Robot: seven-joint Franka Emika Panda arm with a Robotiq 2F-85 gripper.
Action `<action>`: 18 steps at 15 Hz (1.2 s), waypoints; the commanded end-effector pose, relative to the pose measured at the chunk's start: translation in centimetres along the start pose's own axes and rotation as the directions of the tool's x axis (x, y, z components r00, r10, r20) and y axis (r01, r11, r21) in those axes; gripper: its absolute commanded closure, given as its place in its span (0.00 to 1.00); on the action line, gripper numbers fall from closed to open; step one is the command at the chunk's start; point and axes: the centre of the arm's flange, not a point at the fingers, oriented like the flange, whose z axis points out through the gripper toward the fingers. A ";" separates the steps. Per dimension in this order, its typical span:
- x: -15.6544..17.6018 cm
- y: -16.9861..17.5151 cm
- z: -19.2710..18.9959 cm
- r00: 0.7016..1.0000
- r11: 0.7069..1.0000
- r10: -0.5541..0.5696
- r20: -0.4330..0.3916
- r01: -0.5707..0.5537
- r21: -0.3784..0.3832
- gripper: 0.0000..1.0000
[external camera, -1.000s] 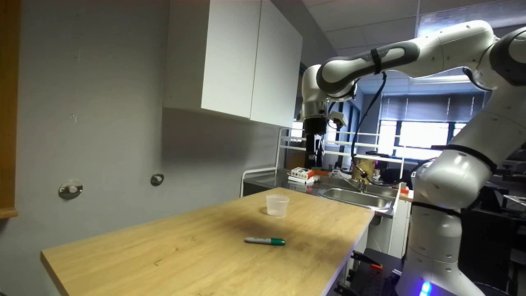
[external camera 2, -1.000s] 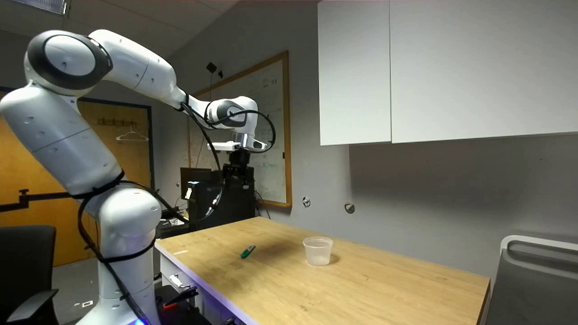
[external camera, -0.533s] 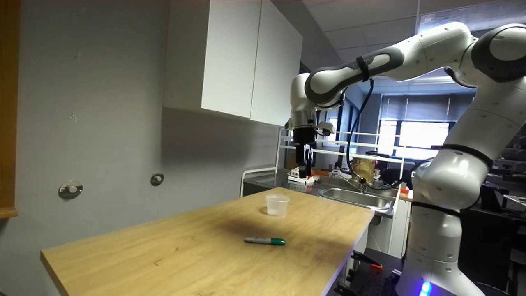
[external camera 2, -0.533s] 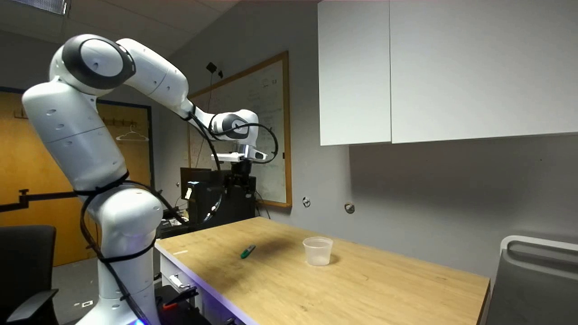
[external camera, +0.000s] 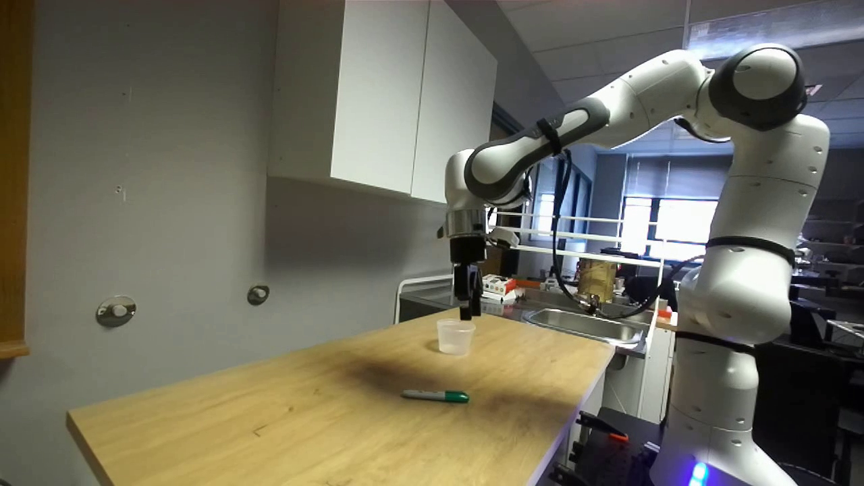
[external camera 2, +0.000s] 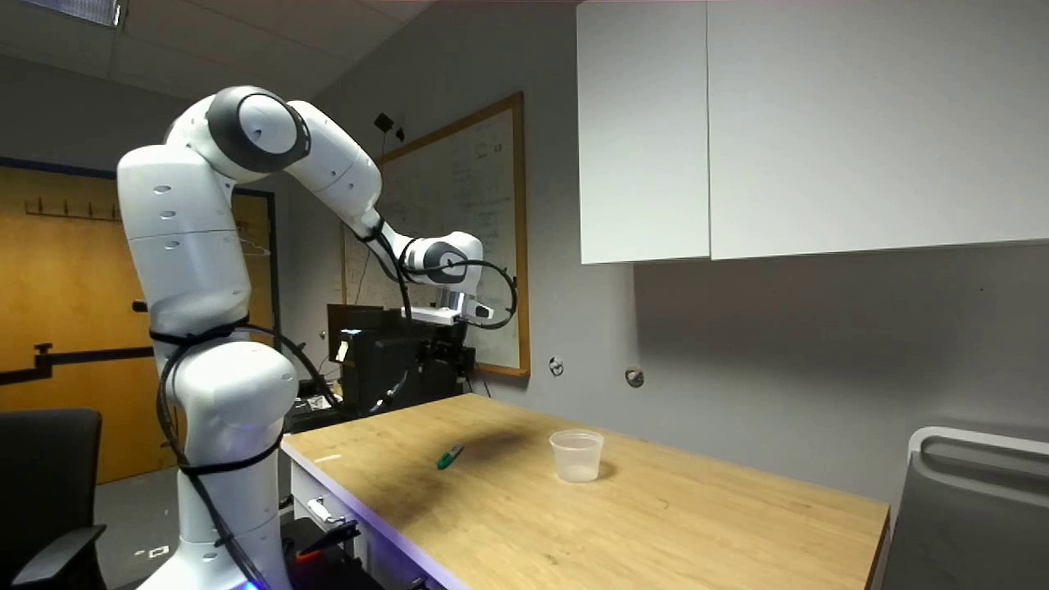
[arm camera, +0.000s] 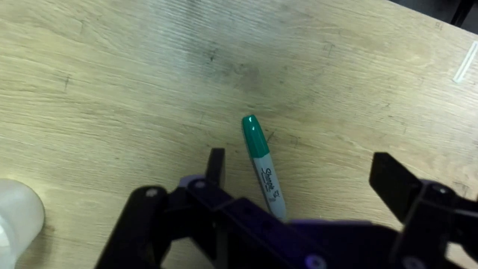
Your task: Put the marker in the bowl
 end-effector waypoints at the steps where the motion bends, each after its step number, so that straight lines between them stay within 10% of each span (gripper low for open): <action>1: 4.6 -0.3 1.6 0.999 0.999 -0.041 0.018 0.040 0.024 0.00; 17: 8.6 -0.1 16.4 0.949 0.977 -0.213 0.232 0.202 0.070 0.00; 18: 8.5 -0.2 16.6 0.950 0.979 -0.206 0.234 0.197 0.061 0.25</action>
